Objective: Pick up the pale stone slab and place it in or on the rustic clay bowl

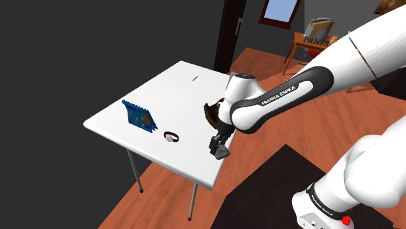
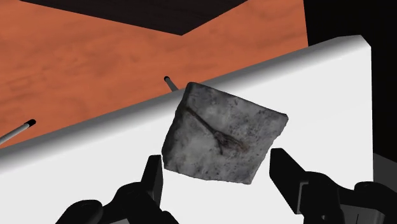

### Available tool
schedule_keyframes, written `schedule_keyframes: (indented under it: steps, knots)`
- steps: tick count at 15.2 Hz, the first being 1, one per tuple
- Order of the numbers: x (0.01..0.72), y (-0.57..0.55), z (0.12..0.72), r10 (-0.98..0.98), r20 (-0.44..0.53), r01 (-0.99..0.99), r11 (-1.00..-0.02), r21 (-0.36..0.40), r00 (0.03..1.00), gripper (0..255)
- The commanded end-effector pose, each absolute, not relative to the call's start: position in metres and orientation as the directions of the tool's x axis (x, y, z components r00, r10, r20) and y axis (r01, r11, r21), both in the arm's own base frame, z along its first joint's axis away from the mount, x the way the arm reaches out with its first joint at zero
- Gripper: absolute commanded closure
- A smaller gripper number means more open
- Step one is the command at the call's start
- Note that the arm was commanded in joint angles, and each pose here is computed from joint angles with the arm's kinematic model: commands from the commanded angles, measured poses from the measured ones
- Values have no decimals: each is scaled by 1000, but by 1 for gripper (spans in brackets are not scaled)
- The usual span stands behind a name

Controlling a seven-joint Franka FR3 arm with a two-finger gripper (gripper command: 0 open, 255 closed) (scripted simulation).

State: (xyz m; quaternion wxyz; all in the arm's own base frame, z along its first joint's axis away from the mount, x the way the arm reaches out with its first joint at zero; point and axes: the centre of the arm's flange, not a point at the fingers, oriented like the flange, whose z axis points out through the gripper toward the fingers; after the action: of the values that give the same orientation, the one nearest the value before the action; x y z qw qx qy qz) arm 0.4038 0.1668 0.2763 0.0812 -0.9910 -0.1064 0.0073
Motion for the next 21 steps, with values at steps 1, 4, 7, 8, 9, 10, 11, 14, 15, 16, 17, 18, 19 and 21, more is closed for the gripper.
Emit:
schedule_keyframes:
  steps: [1, 4, 7, 8, 9, 10, 11, 14, 15, 16, 17, 18, 19, 21]
  knots:
    - [403, 167, 275, 213, 0, 210, -964, -162, 977, 255]
    - [403, 167, 275, 213, 0, 210, -964, -162, 977, 255]
    - [403, 167, 291, 213, 0, 210, -964, -162, 977, 255]
    - [403, 167, 296, 213, 0, 210, -964, -162, 977, 255]
    - [403, 167, 302, 213, 0, 210, -964, -162, 977, 255]
    - [403, 167, 307, 213, 0, 210, -964, -162, 977, 255]
    - [403, 167, 312, 213, 0, 210, -964, -162, 977, 255]
    - [403, 167, 328, 213, 0, 210, -964, -162, 977, 255]
    - [403, 167, 333, 213, 0, 210, -964, -162, 977, 255]
    - [403, 167, 339, 213, 0, 210, -964, -162, 977, 255]
    - [403, 167, 344, 213, 0, 210, -964, -162, 977, 255]
    - [403, 167, 349, 213, 0, 210, -964, -162, 977, 255]
    - [403, 167, 354, 213, 0, 210, -964, -162, 977, 255]
    - [403, 167, 365, 213, 0, 210, -964, -162, 977, 255]
